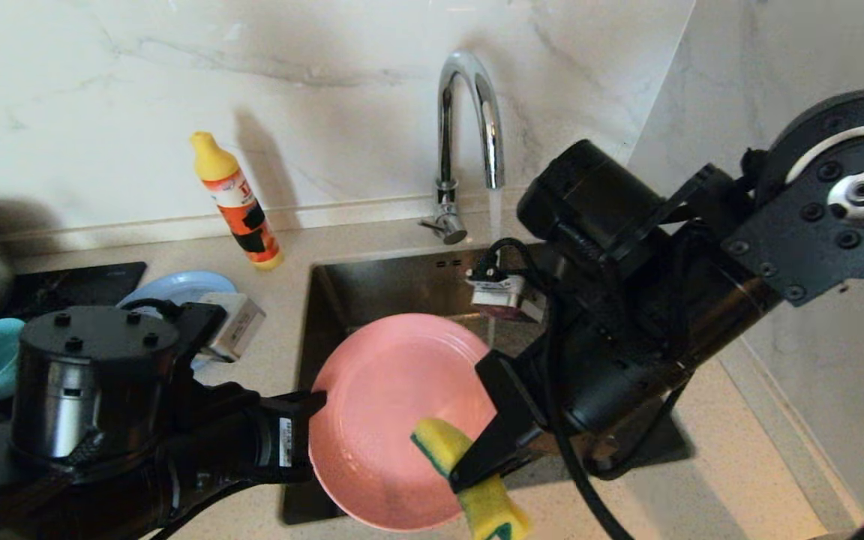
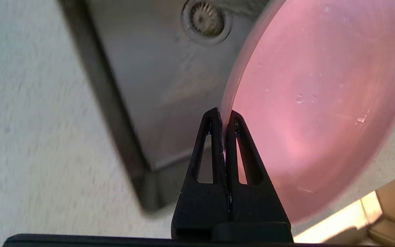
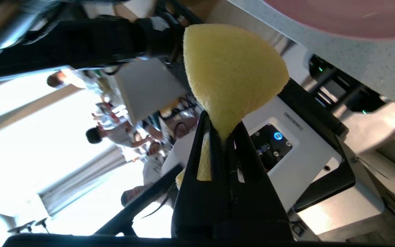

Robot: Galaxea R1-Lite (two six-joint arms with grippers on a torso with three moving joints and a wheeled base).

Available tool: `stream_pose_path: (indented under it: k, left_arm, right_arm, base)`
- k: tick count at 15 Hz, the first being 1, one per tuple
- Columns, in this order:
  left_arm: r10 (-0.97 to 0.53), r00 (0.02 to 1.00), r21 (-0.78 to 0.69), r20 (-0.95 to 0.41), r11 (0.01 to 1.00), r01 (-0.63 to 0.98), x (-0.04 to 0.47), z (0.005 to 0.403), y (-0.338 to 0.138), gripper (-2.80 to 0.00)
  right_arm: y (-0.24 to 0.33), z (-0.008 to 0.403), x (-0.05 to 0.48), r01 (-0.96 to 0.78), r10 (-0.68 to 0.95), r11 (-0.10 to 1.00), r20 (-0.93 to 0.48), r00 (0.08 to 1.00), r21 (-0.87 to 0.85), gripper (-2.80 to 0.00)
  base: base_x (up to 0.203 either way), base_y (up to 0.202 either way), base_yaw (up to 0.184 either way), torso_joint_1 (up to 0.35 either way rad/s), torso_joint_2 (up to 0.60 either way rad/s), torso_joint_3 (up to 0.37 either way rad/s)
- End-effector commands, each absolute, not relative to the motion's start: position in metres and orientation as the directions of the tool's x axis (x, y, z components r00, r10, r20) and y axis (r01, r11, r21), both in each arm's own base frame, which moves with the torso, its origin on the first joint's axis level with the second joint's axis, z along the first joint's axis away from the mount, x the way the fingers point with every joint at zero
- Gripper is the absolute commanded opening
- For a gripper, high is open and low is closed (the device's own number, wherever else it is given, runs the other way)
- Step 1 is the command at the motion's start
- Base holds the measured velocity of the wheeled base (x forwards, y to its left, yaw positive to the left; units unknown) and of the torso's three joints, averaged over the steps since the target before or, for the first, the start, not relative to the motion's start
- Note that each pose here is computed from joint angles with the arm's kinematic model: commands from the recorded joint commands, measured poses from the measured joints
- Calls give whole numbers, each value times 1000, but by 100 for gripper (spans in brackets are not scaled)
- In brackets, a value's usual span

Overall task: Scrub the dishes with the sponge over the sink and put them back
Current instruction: Wipe the plate

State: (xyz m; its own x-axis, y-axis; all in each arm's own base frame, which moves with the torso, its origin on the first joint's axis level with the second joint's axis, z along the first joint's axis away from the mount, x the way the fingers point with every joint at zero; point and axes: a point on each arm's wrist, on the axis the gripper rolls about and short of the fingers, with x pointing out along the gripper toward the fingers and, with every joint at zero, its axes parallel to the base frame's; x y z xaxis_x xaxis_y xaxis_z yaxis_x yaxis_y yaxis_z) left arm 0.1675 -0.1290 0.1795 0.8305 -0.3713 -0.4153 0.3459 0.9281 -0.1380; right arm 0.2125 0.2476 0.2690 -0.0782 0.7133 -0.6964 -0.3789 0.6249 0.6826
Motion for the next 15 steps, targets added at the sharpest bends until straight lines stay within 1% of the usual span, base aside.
stream_pose_path:
  k: [1, 4, 6, 11, 15]
  left_arm:
    - [-374, 830, -136, -414, 927, 350, 166, 177, -129, -280]
    - [-378, 830, -138, -411, 925, 353, 165, 178, -129, -280]
    - [-384, 831, -145, -402, 923, 356, 163, 180, -128, -280]
    - [-394, 824, -139, -407, 918, 371, 159, 178, -129, -280]
    - [-404, 814, -136, -416, 913, 384, 155, 173, -129, -280]
  right_arm:
    - [273, 245, 218, -366, 658, 665, -743, -126, 651, -280]
    - [285, 232, 225, -346, 626, 702, -771, -118, 622, -280]
    - [291, 225, 232, -316, 602, 740, -794, -82, 594, -280]
    - [292, 225, 233, -315, 602, 744, -796, -66, 589, -280]
    - [292, 230, 237, -292, 610, 760, -792, 11, 581, -280]
  base:
    - [0, 0, 0, 0, 0, 0]
    - [0, 0, 0, 0, 0, 0]
    - [0, 0, 0, 0, 0, 0]
    - [0, 0, 0, 0, 0, 0]
    - [0, 0, 0, 0, 0, 0]
